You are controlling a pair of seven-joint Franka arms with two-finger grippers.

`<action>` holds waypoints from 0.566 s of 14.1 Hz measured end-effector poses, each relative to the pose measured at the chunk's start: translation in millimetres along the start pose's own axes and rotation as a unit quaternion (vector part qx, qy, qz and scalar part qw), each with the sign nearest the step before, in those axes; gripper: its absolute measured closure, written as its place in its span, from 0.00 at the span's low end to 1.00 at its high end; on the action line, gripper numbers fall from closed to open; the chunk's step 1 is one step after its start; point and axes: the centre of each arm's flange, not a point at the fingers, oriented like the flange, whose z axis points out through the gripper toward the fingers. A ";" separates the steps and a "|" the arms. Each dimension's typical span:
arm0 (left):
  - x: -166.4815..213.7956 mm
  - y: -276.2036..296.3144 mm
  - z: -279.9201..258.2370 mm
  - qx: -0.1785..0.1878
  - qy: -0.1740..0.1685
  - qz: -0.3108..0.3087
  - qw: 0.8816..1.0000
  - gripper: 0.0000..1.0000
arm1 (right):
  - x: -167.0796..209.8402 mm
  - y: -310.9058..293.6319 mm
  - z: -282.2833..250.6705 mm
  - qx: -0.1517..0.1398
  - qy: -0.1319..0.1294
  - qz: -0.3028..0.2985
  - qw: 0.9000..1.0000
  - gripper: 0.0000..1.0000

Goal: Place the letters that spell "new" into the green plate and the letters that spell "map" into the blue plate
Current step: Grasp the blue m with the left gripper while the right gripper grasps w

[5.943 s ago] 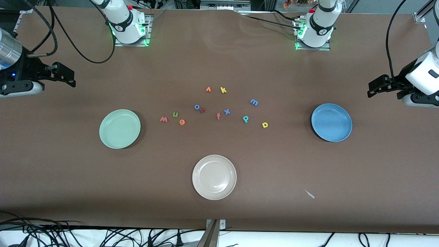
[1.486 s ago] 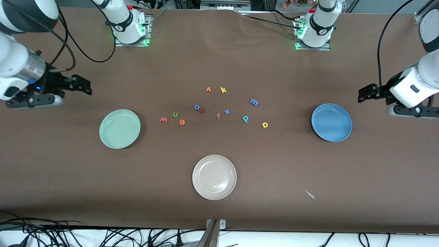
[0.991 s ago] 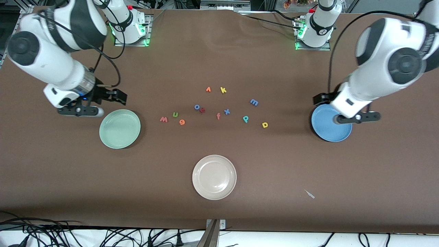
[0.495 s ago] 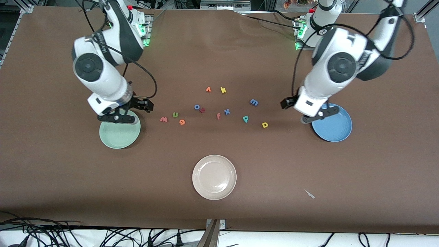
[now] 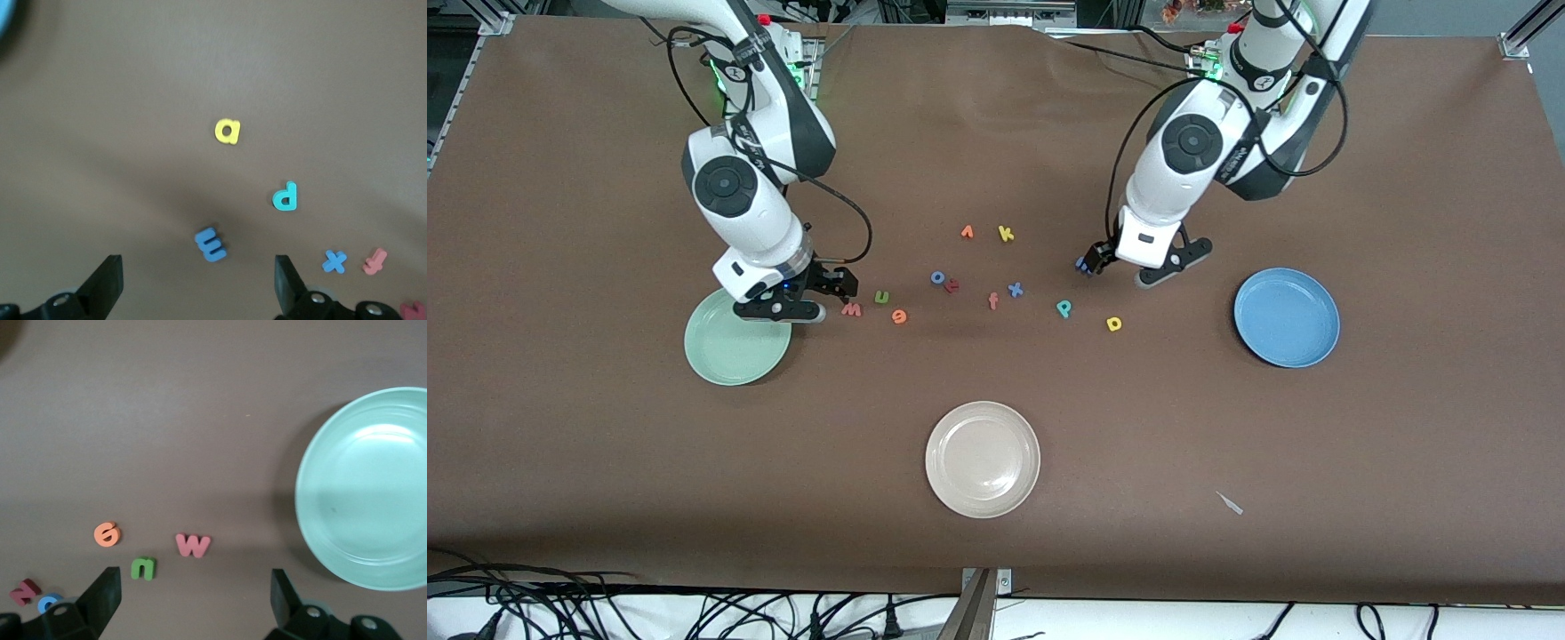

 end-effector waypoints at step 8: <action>-57.3 4.8 92.8 0.012 0.063 -0.105 0.992 0.00 | -17.2 -21.9 69.1 0.018 0.048 -0.045 0.998 0.00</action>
